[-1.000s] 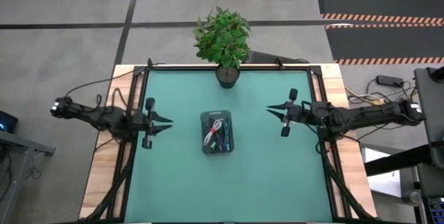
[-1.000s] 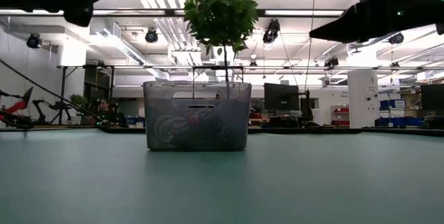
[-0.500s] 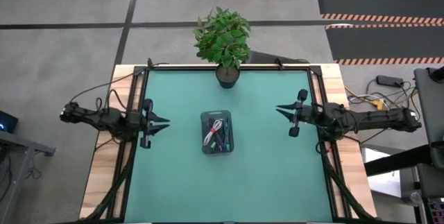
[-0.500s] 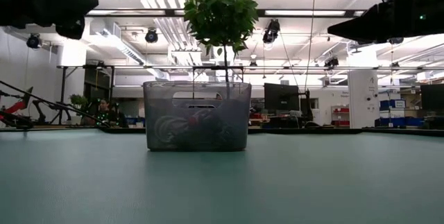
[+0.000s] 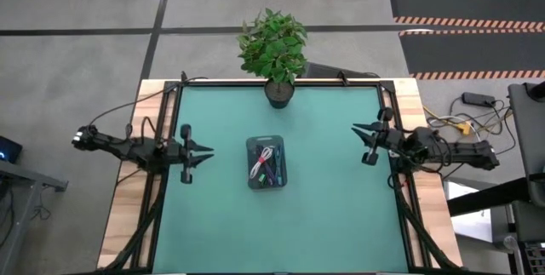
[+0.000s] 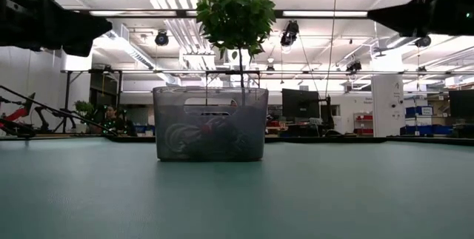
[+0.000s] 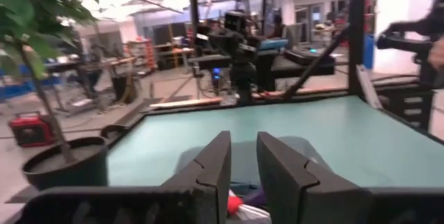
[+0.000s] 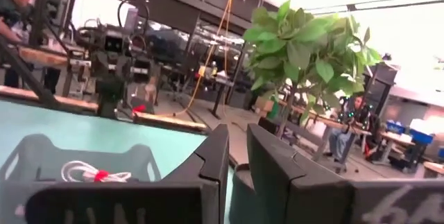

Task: Pick and place USB-C Cables
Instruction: Return to Home Position

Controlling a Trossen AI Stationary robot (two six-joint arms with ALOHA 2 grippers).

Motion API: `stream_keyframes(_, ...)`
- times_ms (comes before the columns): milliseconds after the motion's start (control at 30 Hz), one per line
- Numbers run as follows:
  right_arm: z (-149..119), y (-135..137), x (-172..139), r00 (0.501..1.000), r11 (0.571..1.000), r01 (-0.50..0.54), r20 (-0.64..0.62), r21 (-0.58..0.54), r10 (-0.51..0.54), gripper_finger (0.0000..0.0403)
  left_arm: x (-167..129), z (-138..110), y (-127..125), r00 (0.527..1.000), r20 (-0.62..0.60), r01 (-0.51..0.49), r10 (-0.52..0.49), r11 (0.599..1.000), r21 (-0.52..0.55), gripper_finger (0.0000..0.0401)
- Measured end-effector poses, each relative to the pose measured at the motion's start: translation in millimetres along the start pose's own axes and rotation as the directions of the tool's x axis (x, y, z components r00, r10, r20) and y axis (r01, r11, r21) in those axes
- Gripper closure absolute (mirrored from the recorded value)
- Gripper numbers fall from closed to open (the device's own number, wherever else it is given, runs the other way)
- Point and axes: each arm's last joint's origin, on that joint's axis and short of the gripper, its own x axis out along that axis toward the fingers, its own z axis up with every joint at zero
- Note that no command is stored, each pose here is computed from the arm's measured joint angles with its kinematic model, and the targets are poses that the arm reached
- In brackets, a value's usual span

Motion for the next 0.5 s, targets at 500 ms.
stream_keyframes(500,-9.5,6.1,-3.2,0.995,0.996,-0.090,0.045,0.004,0.090,0.0360,0.3,0.2,1.1,0.999,0.000,-0.041,0.041,0.999,-0.025,0.0345)
